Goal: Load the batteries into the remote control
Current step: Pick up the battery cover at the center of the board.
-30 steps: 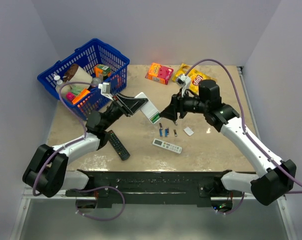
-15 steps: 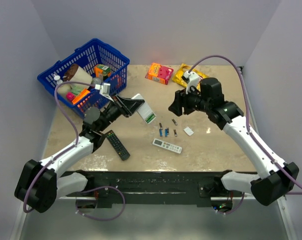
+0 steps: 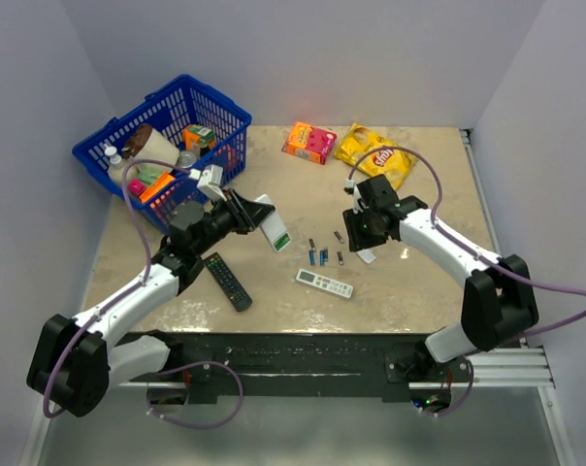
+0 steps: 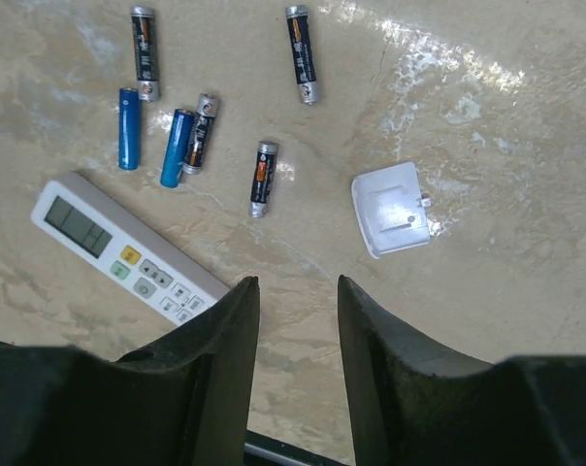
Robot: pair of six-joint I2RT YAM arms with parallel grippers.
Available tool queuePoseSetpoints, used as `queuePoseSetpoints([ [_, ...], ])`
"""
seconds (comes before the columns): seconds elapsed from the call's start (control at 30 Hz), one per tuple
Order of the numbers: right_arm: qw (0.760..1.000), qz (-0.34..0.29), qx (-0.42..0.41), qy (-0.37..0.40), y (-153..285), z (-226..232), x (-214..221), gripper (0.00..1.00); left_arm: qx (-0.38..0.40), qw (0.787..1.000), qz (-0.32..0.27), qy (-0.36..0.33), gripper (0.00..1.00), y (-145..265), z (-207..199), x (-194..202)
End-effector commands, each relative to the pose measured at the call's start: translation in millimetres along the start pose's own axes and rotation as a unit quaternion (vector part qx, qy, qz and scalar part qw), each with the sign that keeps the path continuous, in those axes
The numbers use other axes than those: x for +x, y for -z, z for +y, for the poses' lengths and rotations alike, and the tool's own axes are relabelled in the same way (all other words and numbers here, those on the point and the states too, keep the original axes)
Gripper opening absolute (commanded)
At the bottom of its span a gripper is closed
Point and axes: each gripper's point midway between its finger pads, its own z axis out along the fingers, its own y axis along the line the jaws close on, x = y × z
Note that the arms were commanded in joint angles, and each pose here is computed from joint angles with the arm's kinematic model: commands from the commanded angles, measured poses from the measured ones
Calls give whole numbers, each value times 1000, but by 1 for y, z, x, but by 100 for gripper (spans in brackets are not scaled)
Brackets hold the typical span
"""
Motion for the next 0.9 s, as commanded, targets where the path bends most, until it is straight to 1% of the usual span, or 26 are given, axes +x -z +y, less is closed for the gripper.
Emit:
queuePoseSetpoints([
  [0.0,999,13,33,7,-16,-13,4,40,-2,1000,-6,3,0,-2,2,-8],
  [0.13,998,34,49,10,-31,-18,9,36,-4,1000,-4,30,0,1,9,-4],
  [0.57,994,68,85,21,-60,-32,15,32,-7,999,3,35,0,1,13,-2],
  [0.8,993,81,80,29,-72,-31,18,21,-4,999,5,37,0,0,11,-2],
  [0.87,993,86,78,31,-73,-31,20,21,-4,999,5,38,0,0,11,-1],
])
